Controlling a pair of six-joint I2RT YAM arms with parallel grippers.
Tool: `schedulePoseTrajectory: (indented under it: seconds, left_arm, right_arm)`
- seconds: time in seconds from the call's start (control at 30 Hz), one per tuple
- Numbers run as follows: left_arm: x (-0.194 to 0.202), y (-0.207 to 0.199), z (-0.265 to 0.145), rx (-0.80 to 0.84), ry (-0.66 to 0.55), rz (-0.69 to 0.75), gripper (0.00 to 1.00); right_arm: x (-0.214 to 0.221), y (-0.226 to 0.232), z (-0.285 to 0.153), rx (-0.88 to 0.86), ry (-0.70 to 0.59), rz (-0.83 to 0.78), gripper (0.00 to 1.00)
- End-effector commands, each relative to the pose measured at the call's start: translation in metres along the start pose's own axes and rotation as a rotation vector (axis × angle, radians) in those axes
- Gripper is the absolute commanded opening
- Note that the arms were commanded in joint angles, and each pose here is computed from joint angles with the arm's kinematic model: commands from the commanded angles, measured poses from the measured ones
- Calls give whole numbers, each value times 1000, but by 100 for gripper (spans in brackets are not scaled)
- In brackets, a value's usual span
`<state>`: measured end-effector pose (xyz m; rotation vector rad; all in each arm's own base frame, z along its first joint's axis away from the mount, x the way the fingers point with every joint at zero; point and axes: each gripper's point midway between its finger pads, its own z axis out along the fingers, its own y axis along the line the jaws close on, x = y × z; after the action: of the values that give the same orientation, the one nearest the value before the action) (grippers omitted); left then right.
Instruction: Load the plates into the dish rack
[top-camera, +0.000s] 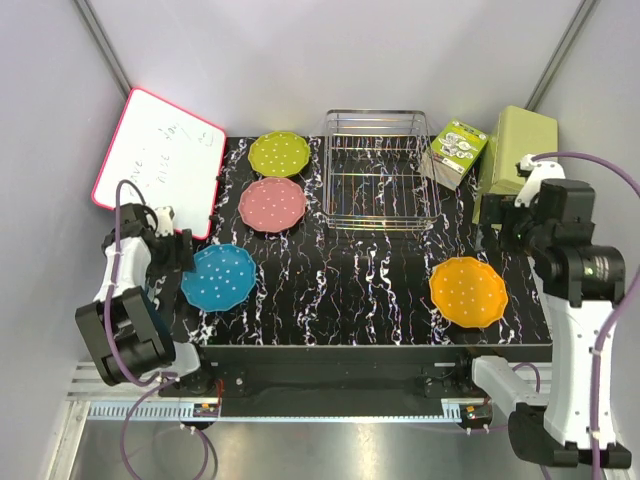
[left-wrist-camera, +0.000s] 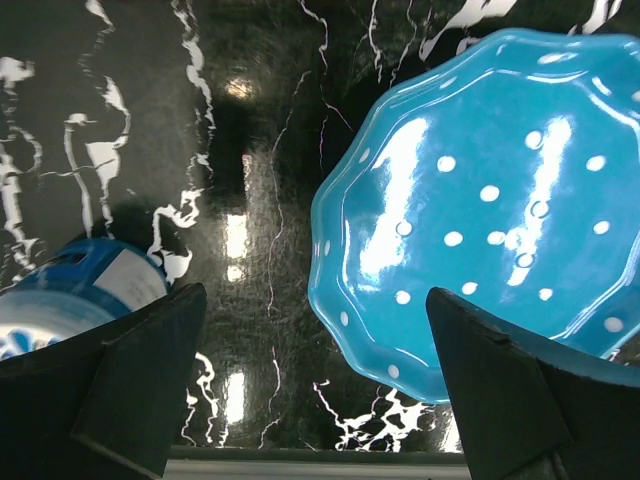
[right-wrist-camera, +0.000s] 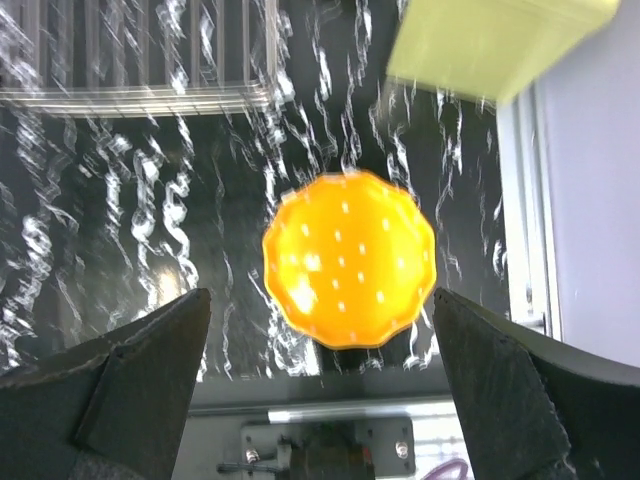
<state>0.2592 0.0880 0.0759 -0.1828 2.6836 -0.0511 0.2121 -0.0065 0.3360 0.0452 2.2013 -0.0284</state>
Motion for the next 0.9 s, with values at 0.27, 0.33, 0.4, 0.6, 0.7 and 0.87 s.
schedulePoseTrajectory:
  seconds: [0.27,0.33,0.4,0.6,0.7,0.87]
  left_arm:
    - [-19,20,9,-39,-65,27,99]
    - [-16,24,16,-40,-43,23,99]
    - [-12,28,22,-41,-16,15,99]
    - [-7,26,35,0,-2,44,99]
    - [-8,18,43,71,23,60,94]
    - [-10,9,54,131,51,123,91]
  right_arm:
    - [-31,70,4,-412,-280,-81,100]
    - [-28,90,9,-522,-228,-13,100]
    - [-22,104,22,-596,-130,94,100]
    - [-8,107,44,-614,-67,120,100]
    - [9,119,52,-682,-13,163,100]
    - [42,136,79,-779,101,281,100]
